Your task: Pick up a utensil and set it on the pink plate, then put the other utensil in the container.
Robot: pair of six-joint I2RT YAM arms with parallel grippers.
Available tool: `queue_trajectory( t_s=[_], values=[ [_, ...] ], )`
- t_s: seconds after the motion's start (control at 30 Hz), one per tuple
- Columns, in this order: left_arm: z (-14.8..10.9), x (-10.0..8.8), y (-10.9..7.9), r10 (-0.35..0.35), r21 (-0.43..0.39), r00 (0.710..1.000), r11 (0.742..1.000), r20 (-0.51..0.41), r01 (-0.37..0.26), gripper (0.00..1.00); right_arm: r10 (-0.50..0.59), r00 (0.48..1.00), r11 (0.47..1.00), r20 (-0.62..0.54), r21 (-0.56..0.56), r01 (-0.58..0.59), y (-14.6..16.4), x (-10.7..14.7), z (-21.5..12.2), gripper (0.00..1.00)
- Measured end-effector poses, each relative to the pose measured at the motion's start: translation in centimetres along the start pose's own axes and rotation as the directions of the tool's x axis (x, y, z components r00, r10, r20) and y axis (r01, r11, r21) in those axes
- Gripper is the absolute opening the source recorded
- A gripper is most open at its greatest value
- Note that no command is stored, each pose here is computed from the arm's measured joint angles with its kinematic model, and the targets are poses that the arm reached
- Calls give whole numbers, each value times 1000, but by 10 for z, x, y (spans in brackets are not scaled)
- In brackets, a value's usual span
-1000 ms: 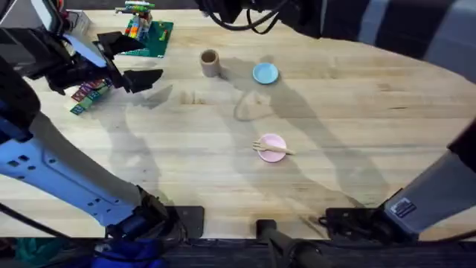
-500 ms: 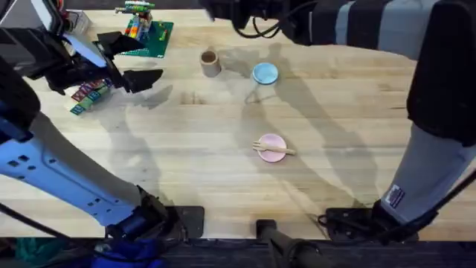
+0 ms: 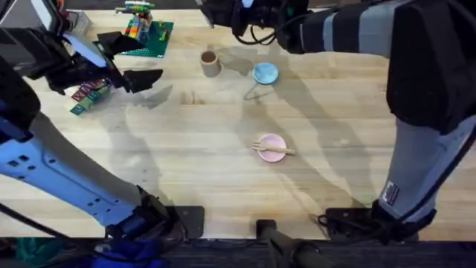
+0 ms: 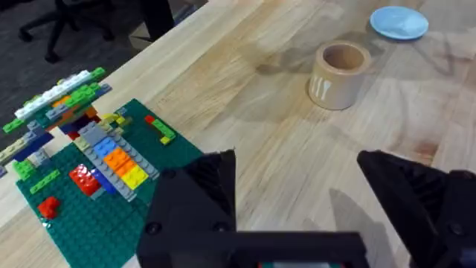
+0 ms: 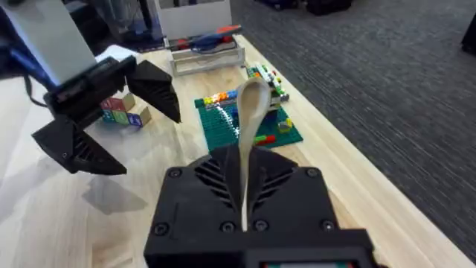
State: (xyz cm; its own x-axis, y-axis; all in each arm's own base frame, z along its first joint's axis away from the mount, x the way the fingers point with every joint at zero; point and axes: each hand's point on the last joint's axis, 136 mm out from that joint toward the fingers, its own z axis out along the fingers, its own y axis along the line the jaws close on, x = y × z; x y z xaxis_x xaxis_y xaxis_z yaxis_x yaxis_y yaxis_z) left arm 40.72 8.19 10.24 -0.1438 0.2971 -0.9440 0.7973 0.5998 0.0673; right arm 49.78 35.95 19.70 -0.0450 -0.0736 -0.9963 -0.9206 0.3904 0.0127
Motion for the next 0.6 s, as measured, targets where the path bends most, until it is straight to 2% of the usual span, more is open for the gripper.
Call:
queue_trajectory(
  t_s=[0.13,0.6],
  values=[
    [0,0,0,0,0,1000,1000,0,0,993,3,1000,1000,9,-2,-3,1,1,2,35],
    [0,0,0,0,0,1000,1000,0,0,993,27,999,998,-21,-54,-28,22,47,27,35]
  ],
)
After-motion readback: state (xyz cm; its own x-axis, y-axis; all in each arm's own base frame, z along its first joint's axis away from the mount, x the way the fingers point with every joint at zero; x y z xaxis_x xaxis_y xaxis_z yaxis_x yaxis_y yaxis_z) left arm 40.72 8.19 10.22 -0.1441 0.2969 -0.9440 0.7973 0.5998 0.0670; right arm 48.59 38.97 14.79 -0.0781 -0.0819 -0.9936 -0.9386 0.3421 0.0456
